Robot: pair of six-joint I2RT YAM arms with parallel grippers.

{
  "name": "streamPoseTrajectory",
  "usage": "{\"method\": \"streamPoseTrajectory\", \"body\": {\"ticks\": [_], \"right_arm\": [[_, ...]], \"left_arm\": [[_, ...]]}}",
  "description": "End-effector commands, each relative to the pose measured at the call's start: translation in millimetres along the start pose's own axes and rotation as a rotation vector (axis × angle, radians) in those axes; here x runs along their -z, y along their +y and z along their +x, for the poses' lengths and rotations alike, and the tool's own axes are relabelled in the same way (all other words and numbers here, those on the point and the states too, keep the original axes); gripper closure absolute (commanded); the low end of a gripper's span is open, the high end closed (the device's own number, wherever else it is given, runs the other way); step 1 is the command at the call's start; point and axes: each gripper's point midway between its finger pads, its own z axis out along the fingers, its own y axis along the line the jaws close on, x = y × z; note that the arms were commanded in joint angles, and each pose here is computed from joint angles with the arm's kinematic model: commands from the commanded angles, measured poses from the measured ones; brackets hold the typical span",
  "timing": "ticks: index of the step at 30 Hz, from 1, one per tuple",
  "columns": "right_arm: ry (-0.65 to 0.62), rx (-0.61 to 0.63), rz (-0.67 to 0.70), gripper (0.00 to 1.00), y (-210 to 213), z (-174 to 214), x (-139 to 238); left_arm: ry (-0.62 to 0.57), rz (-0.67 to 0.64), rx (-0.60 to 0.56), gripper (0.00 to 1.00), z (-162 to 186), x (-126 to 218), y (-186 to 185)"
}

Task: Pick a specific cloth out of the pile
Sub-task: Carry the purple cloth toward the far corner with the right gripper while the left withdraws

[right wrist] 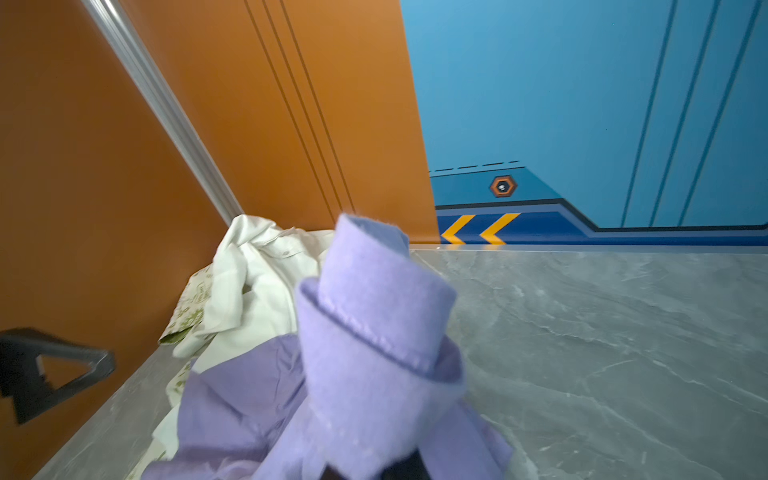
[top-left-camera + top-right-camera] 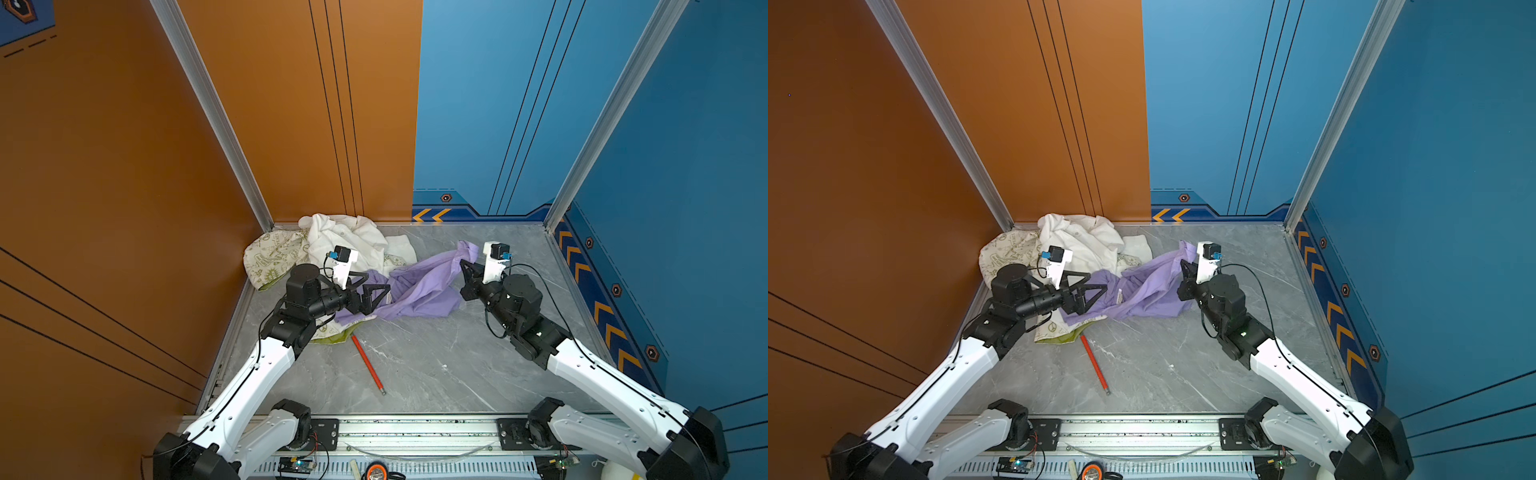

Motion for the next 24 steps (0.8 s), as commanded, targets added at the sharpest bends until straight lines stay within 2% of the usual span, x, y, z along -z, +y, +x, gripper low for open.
{"method": "streamPoseTrajectory", "body": {"ticks": [1, 6, 12, 16, 24], "right_arm": [[-0.062, 0.031, 0.035, 1.00, -15.5, -42.6, 10.4], [-0.155, 0.046, 0.124, 1.00, -48.7, -101.5, 17.8], [-0.254, 0.038, 0.152, 1.00, -68.5, -175.1, 12.2], [-0.298, 0.021, 0.128, 1.00, -71.5, -215.2, -8.4], [-0.325, 0.008, 0.011, 1.00, -64.7, -268.8, -68.6]], "left_arm": [[0.065, -0.078, -0.049, 0.02, 22.2, 8.4, 12.6], [0.072, -0.117, -0.091, 0.02, 30.2, 16.1, 17.8], [0.084, -0.167, -0.117, 0.02, 40.2, 19.3, 28.4], [0.097, -0.181, -0.120, 0.02, 47.8, 19.5, 33.5], [0.125, -0.219, -0.124, 0.02, 58.2, 27.5, 39.9]]}}
